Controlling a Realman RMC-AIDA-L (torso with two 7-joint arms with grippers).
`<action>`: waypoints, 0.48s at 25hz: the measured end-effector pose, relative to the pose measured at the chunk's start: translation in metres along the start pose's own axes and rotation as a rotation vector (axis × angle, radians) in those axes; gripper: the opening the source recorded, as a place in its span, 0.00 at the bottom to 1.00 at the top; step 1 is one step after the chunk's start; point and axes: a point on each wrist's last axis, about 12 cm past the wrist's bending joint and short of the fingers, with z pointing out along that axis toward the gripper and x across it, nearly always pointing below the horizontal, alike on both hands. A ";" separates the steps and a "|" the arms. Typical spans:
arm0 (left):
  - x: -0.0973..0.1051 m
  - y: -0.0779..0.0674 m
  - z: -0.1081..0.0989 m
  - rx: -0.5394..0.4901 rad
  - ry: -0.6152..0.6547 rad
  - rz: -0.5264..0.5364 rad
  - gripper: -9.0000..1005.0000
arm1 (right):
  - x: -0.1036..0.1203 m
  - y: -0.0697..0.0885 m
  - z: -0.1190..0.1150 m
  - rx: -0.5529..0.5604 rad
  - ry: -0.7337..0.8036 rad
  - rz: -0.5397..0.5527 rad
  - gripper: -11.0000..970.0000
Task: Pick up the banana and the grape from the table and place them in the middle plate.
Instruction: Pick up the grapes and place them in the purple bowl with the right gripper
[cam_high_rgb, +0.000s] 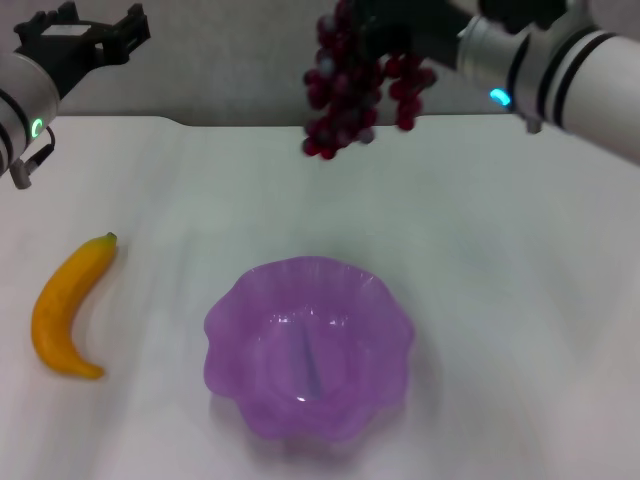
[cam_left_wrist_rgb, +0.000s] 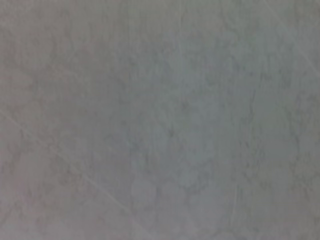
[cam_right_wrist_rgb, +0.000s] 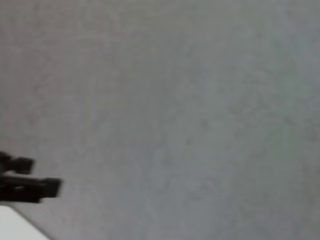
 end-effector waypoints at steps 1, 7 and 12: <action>0.000 0.000 0.000 0.000 0.000 0.000 0.80 | 0.000 0.005 0.001 -0.013 0.001 -0.003 0.16; -0.001 0.000 0.000 0.000 -0.002 0.001 0.80 | 0.004 0.034 0.004 -0.080 -0.010 -0.015 0.16; 0.000 0.000 0.000 -0.001 0.000 0.010 0.80 | 0.013 0.058 0.001 -0.123 -0.017 -0.022 0.16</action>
